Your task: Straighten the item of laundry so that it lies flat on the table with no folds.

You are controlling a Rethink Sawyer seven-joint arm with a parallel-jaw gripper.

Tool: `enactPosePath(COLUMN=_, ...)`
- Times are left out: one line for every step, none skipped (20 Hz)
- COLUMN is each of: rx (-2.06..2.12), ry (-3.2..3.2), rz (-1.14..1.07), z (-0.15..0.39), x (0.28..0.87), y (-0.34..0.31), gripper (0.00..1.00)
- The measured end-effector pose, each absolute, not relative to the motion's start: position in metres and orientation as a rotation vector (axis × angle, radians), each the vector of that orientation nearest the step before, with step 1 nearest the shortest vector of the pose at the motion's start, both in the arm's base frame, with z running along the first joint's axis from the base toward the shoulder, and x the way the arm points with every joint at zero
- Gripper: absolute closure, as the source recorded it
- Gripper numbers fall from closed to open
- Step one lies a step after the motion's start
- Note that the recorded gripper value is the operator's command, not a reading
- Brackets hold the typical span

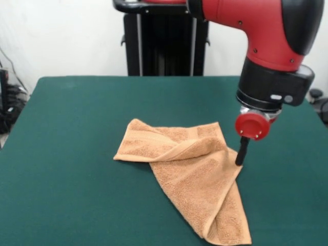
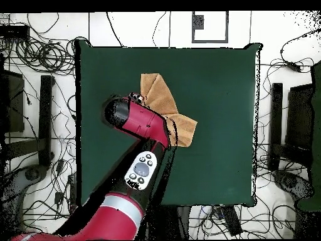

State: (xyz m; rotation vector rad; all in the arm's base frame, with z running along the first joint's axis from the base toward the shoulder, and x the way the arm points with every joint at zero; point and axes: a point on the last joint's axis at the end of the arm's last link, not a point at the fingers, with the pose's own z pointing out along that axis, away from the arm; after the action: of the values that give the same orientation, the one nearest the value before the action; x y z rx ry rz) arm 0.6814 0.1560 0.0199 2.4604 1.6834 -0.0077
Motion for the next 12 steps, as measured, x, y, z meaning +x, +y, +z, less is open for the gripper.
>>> enactPosePath(rx=2.47, ry=1.684, rz=0.001, z=0.021, x=0.682, y=0.154, gripper=0.0)
enactPosePath(rx=2.495, ry=1.687, rz=0.02, z=0.023, x=0.684, y=0.146, gripper=0.0)
enactPosePath(rx=2.523, ry=1.698, rz=0.044, z=0.026, x=0.686, y=0.135, gripper=0.0)
enactPosePath(rx=2.539, ry=1.703, rz=0.058, z=0.027, x=0.688, y=0.126, gripper=0.0)
enactPosePath(rx=2.551, ry=1.707, rz=0.068, z=0.028, x=0.689, y=0.119, gripper=0.0)
enactPosePath(rx=2.57, ry=1.723, rz=0.09, z=0.029, x=0.692, y=0.102, gripper=0.0)
enactPosePath(rx=2.58, ry=1.746, rz=0.114, z=0.03, x=0.696, y=0.082, gripper=0.0)
enactPosePath(rx=2.579, ry=1.754, rz=0.119, z=0.03, x=0.696, y=0.077, gripper=0.0)
enactPosePath(rx=2.579, ry=1.762, rz=0.124, z=0.03, x=0.697, y=0.072, gripper=0.0)
enactPosePath(rx=2.567, ry=1.804, rz=0.144, z=0.028, x=0.699, y=0.05, gripper=0.0)
enactPosePath(rx=2.561, ry=1.819, rz=0.147, z=0.027, x=0.7, y=0.044, gripper=0.0)
enactPosePath(rx=2.553, ry=1.835, rz=0.152, z=0.025, x=0.7, y=0.038, gripper=0.0)
